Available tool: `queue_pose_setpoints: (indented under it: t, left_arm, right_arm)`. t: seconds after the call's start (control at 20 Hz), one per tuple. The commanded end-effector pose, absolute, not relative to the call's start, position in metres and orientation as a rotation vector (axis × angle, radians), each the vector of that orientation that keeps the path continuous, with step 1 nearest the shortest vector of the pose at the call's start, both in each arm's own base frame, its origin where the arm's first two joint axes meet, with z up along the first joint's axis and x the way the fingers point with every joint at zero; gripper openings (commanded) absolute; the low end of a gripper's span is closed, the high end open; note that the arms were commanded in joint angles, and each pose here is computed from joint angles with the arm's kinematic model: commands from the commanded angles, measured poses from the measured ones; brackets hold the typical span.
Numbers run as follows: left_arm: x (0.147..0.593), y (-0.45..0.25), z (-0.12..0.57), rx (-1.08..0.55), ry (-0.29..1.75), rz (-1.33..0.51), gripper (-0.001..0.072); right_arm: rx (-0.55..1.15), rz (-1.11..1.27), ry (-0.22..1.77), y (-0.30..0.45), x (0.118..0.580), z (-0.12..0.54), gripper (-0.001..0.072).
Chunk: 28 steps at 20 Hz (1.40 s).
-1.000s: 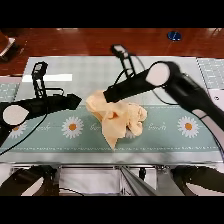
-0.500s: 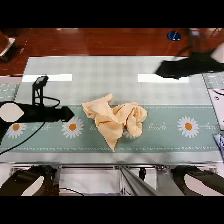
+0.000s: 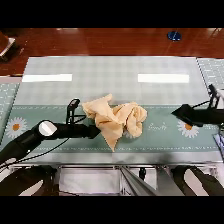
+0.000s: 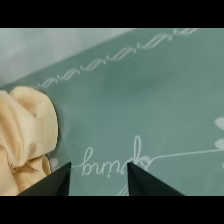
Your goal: Fold the shirts.
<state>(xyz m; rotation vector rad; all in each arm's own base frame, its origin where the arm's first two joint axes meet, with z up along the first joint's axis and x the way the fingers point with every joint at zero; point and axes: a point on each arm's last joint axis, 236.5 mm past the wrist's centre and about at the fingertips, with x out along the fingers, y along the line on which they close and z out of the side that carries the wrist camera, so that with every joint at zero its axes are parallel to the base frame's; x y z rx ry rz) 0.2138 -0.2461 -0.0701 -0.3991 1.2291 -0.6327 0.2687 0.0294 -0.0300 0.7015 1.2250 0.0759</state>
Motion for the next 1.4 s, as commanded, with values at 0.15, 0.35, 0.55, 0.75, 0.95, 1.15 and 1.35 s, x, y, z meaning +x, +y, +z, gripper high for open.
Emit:
queue_pose_setpoints:
  t: [0.15,0.35,0.55,0.75,0.95,1.15,1.35]
  left_arm:
    - [0.251,-0.278,-0.077,-0.333,1.160,-0.658,0.0508]
    - [0.244,-0.296,-0.087,-0.325,1.267,-0.714,0.0202]
    - [0.246,-0.302,-0.082,-0.327,1.271,-0.734,0.0016]
    - [0.244,-0.302,-0.082,-0.327,1.278,-0.738,0.0016]
    - [0.244,-0.301,-0.081,-0.331,1.284,-0.740,0.0016]
    - [0.283,-0.281,-0.026,-0.427,1.215,-0.763,0.0016]
    - [0.377,-0.206,0.145,-0.501,0.748,-0.677,0.0016]
  right_arm:
    - [0.696,0.214,1.395,0.088,0.217,-0.070,0.0401]
    - [0.682,0.292,1.473,0.122,0.206,-0.079,0.0401]
    - [0.699,0.361,1.504,0.162,0.205,-0.087,0.0401]
    - [0.788,0.404,1.470,0.197,0.221,-0.094,0.0401]
    - [0.767,0.473,1.471,0.225,0.237,-0.095,0.0160]
    - [0.607,0.670,1.309,0.229,0.287,-0.016,0.0022]
    - [0.398,0.628,0.852,0.165,0.380,0.179,0.0021]
